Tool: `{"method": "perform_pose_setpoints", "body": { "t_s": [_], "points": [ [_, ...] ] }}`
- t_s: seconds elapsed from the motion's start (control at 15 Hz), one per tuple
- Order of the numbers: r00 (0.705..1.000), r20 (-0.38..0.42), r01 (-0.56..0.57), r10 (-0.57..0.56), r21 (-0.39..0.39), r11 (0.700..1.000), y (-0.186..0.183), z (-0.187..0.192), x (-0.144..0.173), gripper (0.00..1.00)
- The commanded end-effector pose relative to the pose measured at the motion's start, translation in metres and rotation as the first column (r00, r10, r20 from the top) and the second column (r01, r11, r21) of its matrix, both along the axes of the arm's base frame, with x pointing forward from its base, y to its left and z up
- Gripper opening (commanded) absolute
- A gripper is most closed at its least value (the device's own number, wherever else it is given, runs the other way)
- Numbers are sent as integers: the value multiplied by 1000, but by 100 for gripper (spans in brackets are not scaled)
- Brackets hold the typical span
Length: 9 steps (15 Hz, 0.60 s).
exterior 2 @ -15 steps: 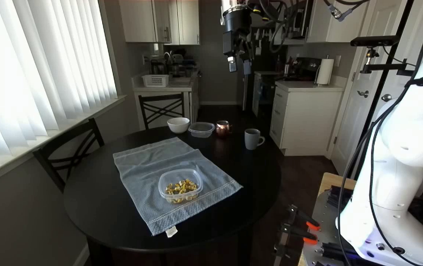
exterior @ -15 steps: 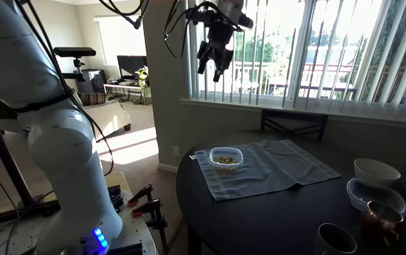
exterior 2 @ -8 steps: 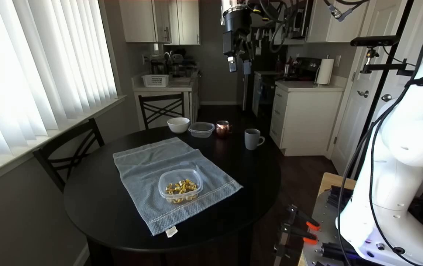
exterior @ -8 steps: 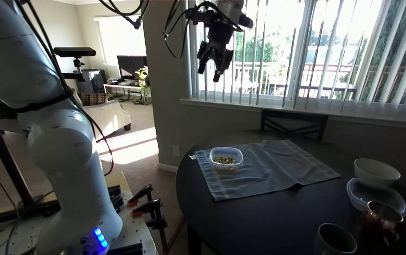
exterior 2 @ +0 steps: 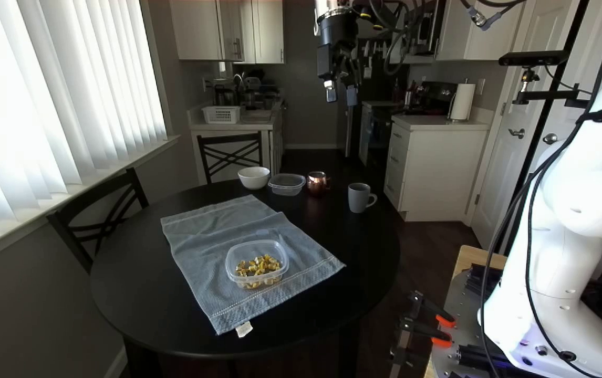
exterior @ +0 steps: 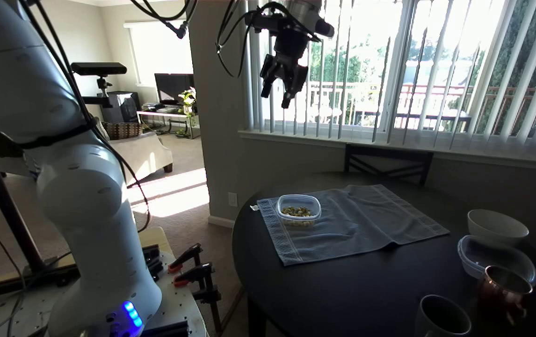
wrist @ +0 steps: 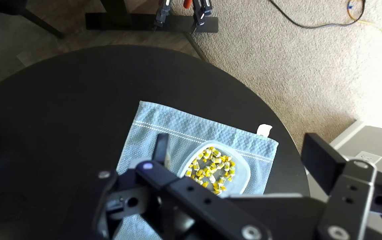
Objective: Lift the lunch box from the towel and pour the sweets on the towel
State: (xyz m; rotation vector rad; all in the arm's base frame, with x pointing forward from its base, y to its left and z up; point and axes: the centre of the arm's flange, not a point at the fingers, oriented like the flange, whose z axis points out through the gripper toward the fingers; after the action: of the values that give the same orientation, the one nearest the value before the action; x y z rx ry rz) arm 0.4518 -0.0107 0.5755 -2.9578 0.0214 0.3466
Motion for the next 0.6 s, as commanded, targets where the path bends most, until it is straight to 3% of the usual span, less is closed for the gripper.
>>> {"method": "perform_pose_setpoints", "body": {
  "t_s": [0.0,0.27,0.53],
  "points": [
    [1000,11,-11,10,2,1000,1,3,4,100],
    [987,114,-110,109,2,994,51,32,45,100],
    [981,151,-122,121,-3,993,105,32,90,100]
  ]
}}
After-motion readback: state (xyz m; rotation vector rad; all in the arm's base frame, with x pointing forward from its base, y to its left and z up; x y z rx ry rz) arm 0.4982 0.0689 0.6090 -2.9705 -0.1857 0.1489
